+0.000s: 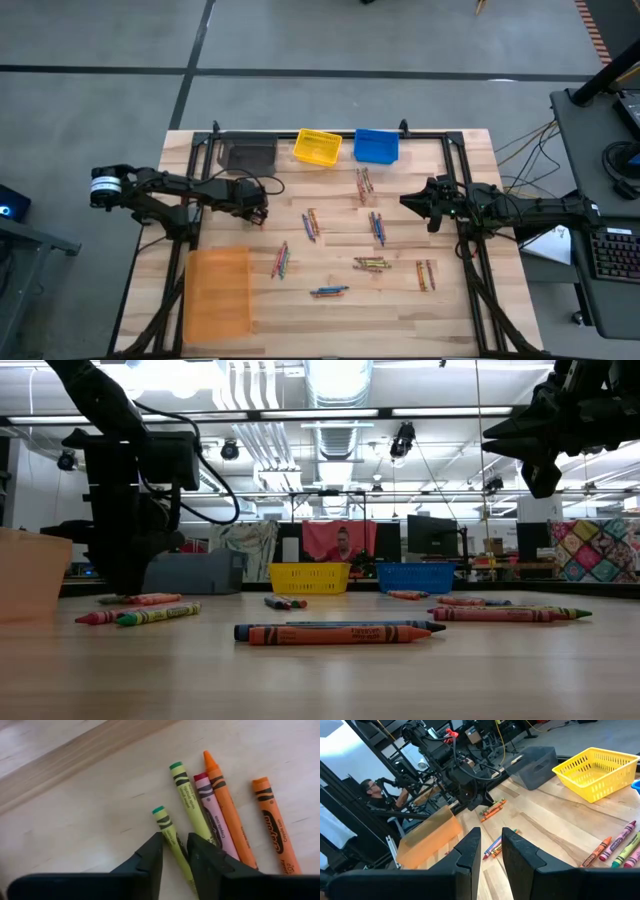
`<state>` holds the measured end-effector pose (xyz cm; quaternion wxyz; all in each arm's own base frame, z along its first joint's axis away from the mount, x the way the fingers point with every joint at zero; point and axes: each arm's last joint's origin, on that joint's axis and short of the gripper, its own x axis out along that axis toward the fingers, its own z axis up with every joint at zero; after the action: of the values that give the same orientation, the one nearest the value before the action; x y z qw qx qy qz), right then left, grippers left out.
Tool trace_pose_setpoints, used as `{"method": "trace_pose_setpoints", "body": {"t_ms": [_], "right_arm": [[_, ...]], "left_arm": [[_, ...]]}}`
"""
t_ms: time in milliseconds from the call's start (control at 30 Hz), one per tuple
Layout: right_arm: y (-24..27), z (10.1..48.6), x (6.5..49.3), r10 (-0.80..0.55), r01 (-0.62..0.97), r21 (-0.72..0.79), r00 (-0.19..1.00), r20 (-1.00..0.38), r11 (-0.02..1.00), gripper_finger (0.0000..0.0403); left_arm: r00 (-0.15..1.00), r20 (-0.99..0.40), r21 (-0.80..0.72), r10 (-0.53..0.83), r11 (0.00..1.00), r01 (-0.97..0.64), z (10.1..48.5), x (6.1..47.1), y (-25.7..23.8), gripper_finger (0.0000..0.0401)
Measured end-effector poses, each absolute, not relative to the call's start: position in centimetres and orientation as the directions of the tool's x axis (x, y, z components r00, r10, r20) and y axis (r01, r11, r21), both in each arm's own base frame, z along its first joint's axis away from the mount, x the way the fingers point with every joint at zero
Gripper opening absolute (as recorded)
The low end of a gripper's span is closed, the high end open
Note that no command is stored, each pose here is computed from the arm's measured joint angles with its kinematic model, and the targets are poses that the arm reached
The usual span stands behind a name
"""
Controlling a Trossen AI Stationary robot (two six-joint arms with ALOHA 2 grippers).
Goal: Sort crayons
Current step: Put the green crayon into the yellow bin
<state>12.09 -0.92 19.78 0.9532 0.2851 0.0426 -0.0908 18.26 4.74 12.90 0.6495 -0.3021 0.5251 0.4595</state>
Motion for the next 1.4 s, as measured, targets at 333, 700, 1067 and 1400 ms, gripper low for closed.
{"method": "trace_pose_setpoints", "body": {"t_ms": [333,700,1067,1400], "right_arm": [[-0.9,19.8,12.1,-0.149,0.198,0.536,0.980,-0.133,0.821,0.0068],[-0.9,19.8,12.1,-0.148,0.197,0.542,0.980,-0.133,0.817,0.0068],[-0.9,19.8,12.1,-0.148,0.197,0.553,0.980,-0.133,0.809,0.0068],[-0.9,19.8,12.1,-0.144,0.194,0.581,0.981,-0.132,0.790,0.0068]], "left_arm": [[0.032,-0.957,0.088,0.289,0.392,-0.916,13.0,18.3,4.8,0.0005],[0.146,-0.933,0.003,0.328,0.414,-0.910,15.2,18.3,4.8,0.0001],[0.373,-0.842,-0.107,0.390,0.557,-0.824,20.9,19.7,5.1,0.0000],[0.590,-0.680,-0.101,0.434,0.742,-0.663,26.1,24.6,6.2,0.0000]]}}
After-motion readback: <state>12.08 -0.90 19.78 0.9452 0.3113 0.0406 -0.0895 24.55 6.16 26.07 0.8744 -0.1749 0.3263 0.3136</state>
